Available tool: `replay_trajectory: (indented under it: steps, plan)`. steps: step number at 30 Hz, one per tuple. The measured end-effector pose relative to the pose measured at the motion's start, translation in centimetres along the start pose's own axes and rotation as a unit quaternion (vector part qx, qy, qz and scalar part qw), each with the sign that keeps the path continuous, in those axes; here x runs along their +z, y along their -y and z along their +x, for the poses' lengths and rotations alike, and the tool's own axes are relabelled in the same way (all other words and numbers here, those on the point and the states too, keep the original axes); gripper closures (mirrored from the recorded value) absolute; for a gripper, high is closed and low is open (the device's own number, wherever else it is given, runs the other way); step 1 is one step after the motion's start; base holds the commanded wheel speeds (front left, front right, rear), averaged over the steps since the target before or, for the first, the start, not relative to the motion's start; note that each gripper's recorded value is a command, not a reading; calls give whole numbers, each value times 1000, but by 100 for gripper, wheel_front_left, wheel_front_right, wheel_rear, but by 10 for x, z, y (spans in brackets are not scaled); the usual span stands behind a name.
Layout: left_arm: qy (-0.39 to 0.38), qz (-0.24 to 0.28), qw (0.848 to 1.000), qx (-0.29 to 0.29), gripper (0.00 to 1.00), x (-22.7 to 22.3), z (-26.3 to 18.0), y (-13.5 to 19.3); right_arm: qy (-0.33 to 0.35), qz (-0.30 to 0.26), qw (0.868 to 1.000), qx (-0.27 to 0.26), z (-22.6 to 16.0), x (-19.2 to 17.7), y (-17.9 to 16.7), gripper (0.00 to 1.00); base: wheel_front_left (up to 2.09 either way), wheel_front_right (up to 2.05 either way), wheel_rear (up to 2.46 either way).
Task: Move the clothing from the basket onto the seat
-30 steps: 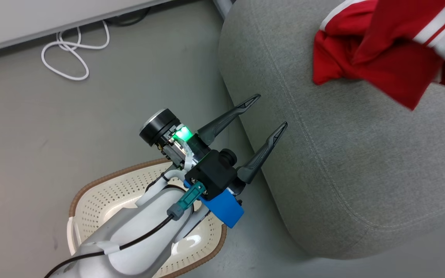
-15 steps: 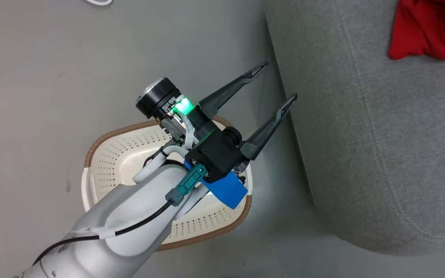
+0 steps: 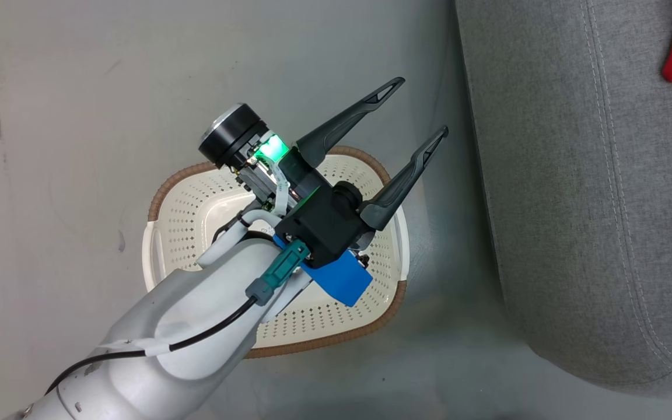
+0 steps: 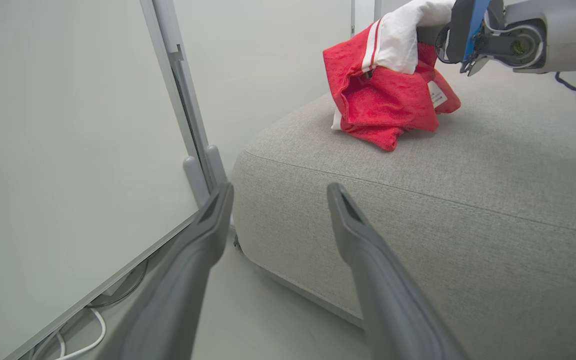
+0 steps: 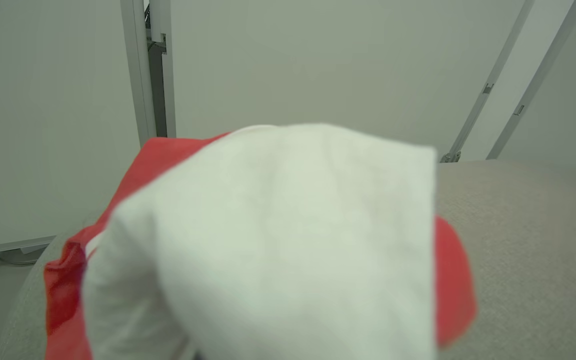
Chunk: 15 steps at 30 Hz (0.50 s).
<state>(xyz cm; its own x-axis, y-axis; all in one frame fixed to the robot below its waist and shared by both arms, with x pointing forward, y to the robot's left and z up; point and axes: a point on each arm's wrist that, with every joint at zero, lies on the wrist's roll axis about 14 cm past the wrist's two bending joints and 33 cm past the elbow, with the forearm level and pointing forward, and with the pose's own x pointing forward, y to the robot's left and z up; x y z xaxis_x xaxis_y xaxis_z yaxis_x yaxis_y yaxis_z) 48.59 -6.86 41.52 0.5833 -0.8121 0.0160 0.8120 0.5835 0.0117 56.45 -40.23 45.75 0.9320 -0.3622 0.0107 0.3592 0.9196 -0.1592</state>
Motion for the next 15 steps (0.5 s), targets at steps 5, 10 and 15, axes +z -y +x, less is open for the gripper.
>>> replay_trajectory:
  steps: [5, 10, 15]
  plan:
    - [-1, 6, 1000, 6, 0, 3, -1, -4, -12, 6, 1000, -2, -5, -6, 0, 53, 0, 0, 0]
    - [7, 17, 1000, 14, 0, 19, -4, -4, -5, 16, 1000, -1, -17, 5, 1, 0, 0, 0, 0]
    - [16, 21, 999, 29, 0, 39, -12, 1, 1, 22, 1000, 0, -46, 16, 8, 0, 0, 0, 0]
